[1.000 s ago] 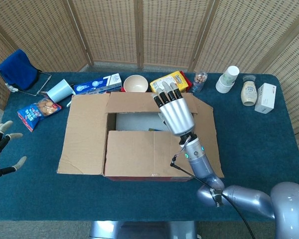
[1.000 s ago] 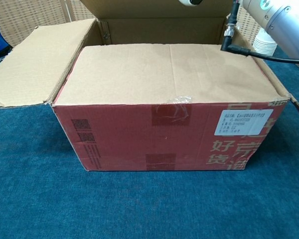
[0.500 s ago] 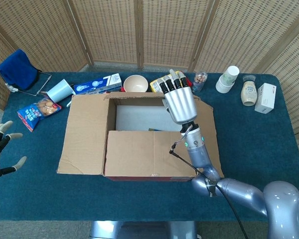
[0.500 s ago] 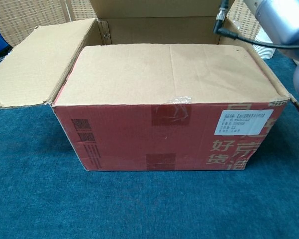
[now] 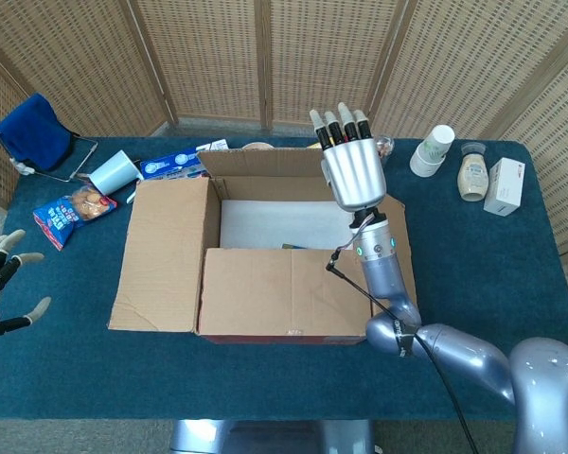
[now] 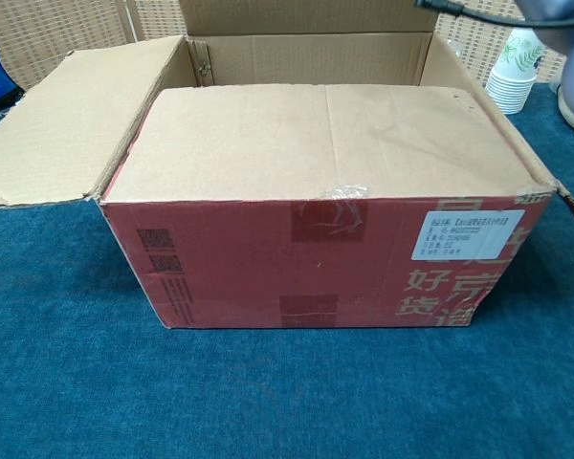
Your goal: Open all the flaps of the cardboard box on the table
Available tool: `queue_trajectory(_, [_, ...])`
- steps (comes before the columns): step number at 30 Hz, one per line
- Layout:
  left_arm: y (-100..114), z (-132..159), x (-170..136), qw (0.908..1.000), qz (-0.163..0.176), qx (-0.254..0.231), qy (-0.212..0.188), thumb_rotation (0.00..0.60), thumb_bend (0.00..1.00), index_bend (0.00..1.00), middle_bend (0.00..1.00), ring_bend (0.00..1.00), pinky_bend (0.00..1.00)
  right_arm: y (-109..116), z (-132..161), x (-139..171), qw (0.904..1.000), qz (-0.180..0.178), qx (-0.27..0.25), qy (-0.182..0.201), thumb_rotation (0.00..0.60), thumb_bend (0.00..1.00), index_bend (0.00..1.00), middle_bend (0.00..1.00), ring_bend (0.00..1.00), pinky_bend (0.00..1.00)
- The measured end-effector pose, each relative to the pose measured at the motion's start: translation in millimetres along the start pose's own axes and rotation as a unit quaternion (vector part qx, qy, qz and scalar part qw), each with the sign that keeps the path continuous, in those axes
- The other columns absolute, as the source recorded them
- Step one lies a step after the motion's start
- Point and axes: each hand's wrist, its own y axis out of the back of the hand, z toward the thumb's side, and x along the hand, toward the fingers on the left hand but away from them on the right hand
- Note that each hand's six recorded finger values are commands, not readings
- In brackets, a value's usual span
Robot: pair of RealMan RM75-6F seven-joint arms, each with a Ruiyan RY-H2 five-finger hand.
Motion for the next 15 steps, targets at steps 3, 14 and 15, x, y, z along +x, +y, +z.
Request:
queue_trajectory(3, [0, 0, 0, 1.0000, 0.000, 0.000, 0.000, 0.534, 0.11, 0.26, 0.00, 0.05, 0.11, -4, -6, -8, 0.9998, 0.013, 0.012, -0.008, 0.600, 0.30, 0.05, 0.09, 0.02, 0.25])
queue_trajectory(14, [1, -2, 0, 1.0000, 0.002, 0.000, 0.002, 0.533, 0.11, 0.26, 0.00, 0.05, 0.11, -10, -14, -30, 0.9983, 0.031, 0.037, -0.032, 0.600, 0.29, 0.03, 0.06, 0.00, 0.24])
queue_trajectory(15, [2, -2, 0, 1.0000, 0.003, 0.001, 0.002, 0.535, 0.11, 0.26, 0.00, 0.05, 0.11, -10, -14, -32, 0.9983, 0.030, 0.037, -0.033, 0.600, 0.29, 0.03, 0.06, 0.00, 0.24])
